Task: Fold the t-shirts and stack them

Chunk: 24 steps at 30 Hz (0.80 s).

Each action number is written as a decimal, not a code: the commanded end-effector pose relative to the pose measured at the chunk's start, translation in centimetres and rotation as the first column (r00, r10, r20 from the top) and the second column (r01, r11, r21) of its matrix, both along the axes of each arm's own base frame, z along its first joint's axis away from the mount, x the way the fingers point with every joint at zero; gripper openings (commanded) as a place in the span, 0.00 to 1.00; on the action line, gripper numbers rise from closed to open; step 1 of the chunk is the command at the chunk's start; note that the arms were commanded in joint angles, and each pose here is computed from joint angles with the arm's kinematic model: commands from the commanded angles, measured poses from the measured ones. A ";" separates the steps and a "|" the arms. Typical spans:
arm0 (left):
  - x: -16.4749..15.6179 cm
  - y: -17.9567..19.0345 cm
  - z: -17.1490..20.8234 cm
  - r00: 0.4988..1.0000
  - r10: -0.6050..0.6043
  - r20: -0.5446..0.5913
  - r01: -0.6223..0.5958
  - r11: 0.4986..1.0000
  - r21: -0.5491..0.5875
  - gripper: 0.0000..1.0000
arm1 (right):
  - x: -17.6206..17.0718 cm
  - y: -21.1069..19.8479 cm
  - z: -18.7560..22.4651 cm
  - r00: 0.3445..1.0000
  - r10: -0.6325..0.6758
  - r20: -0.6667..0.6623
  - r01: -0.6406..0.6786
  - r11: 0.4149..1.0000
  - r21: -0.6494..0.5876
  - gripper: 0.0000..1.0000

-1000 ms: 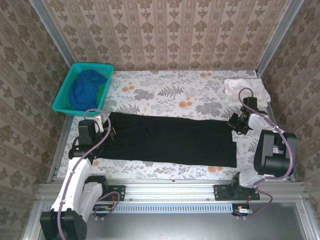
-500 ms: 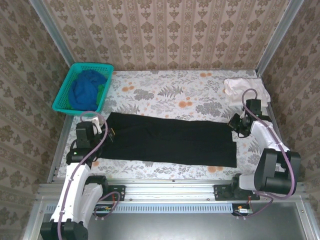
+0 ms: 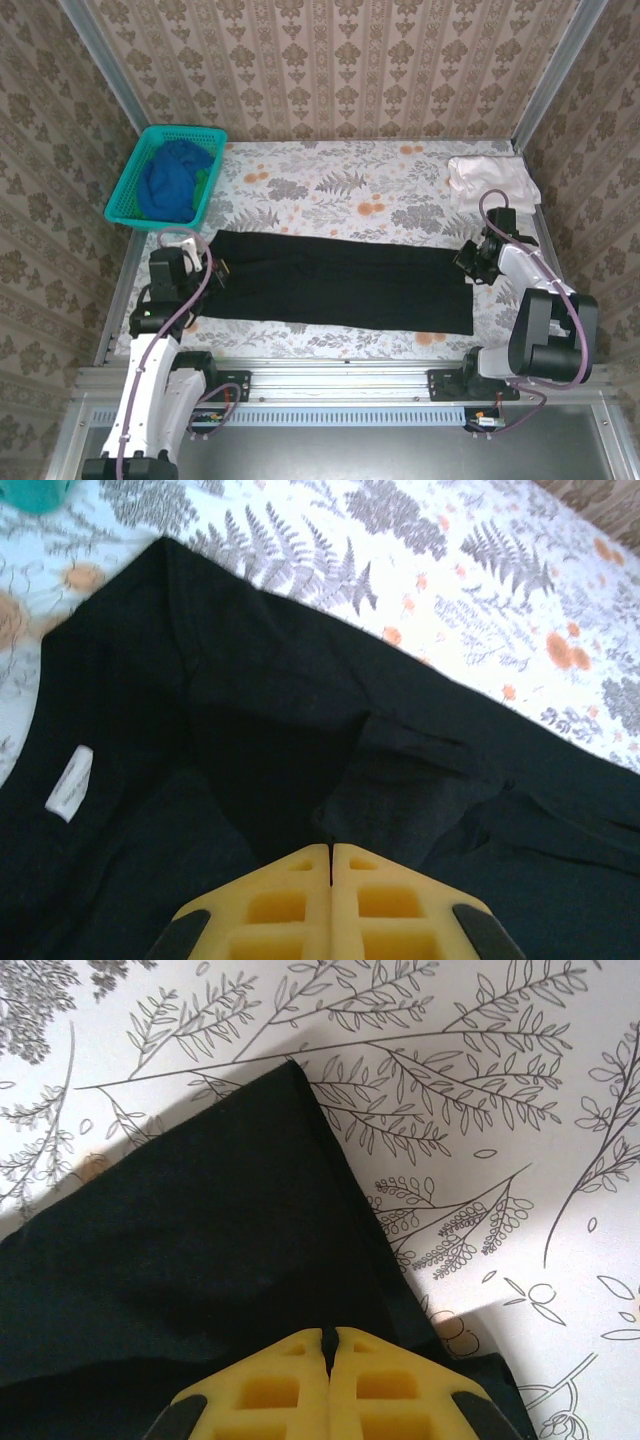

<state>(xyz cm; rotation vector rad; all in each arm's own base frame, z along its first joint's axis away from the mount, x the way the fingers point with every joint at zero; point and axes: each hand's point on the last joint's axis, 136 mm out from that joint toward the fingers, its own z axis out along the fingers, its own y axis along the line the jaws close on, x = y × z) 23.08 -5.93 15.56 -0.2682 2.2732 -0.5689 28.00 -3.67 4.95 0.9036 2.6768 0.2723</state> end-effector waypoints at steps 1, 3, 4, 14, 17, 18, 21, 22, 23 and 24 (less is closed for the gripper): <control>-0.6 0.0 -0.2 1.000 0.017 0.001 -0.017 1.000 -0.018 0.00 | 0.1 -0.5 0.0 1.000 -0.007 0.002 0.007 0.999 -0.033 0.14; -0.6 -0.2 -0.6 1.000 0.020 -0.010 -0.020 0.999 -0.032 0.00 | 0.1 -0.7 0.1 1.000 -0.003 -0.002 0.003 0.999 -0.042 0.22; -0.5 -0.3 -0.9 1.000 0.018 -0.019 -0.019 0.999 -0.040 0.00 | -0.1 -0.8 0.0 1.000 -0.005 -0.009 0.004 0.999 -0.052 0.28; -1.3 -0.6 -2.0 0.999 0.037 -0.016 -0.038 0.995 -0.092 0.00 | 0.4 0.8 3.9 0.996 0.050 0.071 -0.044 0.995 -0.087 0.36; -1.3 -0.8 -2.3 0.999 0.035 -0.021 -0.037 0.994 -0.098 0.00 | 0.1 0.6 3.4 0.997 0.047 0.053 -0.041 0.993 -0.107 0.41; -1.3 -0.9 -2.3 0.999 0.031 -0.021 -0.033 0.995 -0.098 0.00 | -0.1 0.2 3.1 0.999 0.039 0.035 -0.034 0.992 -0.124 0.43; -1.3 -0.9 -2.2 1.000 0.024 -0.017 -0.025 0.995 -0.094 0.00 | 0.1 -1.4 2.6 1.000 0.004 0.006 -0.002 0.980 -0.197 0.46; -1.3 -0.9 -2.2 1.000 0.024 -0.016 -0.025 0.995 -0.092 0.00 | 0.7 -1.9 2.5 1.000 -0.003 0.011 0.005 0.978 -0.211 0.47; -1.2 -0.9 -2.3 1.000 0.024 -0.016 -0.026 0.996 -0.088 0.00 | 1.4 -2.2 2.2 1.000 -0.006 0.002 0.006 0.976 -0.220 0.46; -1.2 -0.9 -2.3 1.000 0.026 -0.015 -0.027 0.996 -0.088 0.00 | 2.0 -2.3 1.7 1.000 0.002 -0.016 -0.005 0.976 -0.219 0.46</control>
